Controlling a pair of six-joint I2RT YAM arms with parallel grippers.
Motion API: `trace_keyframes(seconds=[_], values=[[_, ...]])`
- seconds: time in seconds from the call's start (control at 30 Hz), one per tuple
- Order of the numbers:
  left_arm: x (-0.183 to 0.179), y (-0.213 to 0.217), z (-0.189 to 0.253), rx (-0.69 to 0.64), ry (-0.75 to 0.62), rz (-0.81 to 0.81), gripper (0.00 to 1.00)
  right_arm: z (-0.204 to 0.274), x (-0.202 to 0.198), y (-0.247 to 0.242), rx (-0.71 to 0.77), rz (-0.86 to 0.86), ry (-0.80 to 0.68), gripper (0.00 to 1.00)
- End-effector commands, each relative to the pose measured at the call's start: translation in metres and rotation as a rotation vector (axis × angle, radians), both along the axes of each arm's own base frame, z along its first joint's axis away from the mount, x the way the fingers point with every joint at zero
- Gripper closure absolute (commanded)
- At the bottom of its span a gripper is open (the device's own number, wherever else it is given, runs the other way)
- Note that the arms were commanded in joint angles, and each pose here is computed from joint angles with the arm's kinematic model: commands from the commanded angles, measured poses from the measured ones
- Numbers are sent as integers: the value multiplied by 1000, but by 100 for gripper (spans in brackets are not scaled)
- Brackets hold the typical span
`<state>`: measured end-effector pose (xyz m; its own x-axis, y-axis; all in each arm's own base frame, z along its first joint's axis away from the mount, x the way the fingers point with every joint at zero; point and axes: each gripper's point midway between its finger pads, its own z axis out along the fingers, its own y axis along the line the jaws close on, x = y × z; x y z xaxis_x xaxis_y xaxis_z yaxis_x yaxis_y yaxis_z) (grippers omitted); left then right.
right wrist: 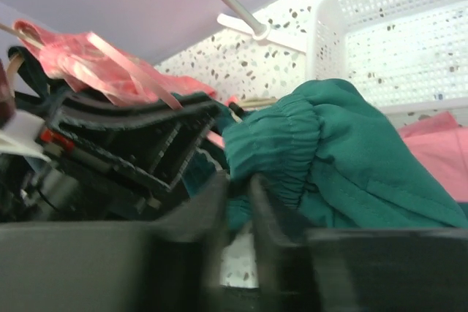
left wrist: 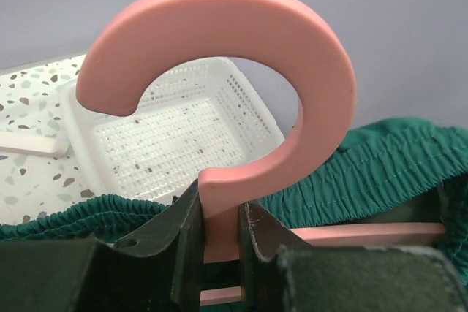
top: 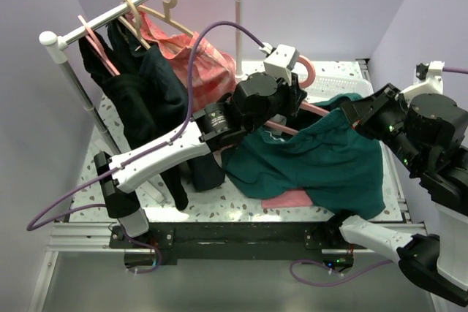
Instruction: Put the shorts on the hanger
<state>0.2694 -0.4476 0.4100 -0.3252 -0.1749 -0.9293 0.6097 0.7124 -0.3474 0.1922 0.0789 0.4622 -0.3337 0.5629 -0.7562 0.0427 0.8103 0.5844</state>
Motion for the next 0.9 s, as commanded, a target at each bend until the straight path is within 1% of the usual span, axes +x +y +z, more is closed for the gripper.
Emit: trace_keyframes(seconds=[0.0,0.03,0.07,0.13,0.17,0.2,0.23,0.27,0.3,0.37,0.5,0.53,0.57,0.63,0.77,0.83,0.87], values=[[-2,17,34,-49,-65,-5,100,-22,-11,2,-121,91,49,62],[-3,16,32,-41,-62,-10,100,-24,-11,4,-139,112,59,55],[-3,15,26,-25,-57,-14,100,-27,-12,12,-145,164,70,39],[-7,16,20,-3,-64,-43,100,-34,-14,18,-207,230,80,24],[-9,15,6,23,-57,-57,100,-37,-15,16,-231,238,88,9],[-14,18,13,5,-74,-75,100,-45,-16,7,-290,222,111,4],[-18,18,11,7,-85,-99,100,-51,-15,2,-321,206,127,7],[-19,19,-4,30,-73,-105,100,-56,-16,-2,-349,199,139,9],[-22,23,2,12,-84,-109,100,-58,-18,-2,-380,234,132,9],[-24,24,-9,35,-80,-120,100,-64,-26,-3,-416,282,117,8],[-29,23,-16,48,-82,-152,100,-80,-44,6,-429,413,116,9],[-31,22,-17,48,-83,-166,100,-91,-50,12,-426,467,139,10],[-31,21,-17,47,-84,-171,100,-96,-53,14,-432,489,149,13],[-33,20,-18,51,-87,-184,100,-111,-58,15,-447,526,188,16],[-33,18,-19,55,-90,-212,100,-115,-73,19,-448,613,163,20],[-35,17,-17,49,-94,-236,100,-119,-79,22,-441,653,166,25],[-36,16,-14,43,-103,-244,100,-122,-80,22,-444,658,173,25]])
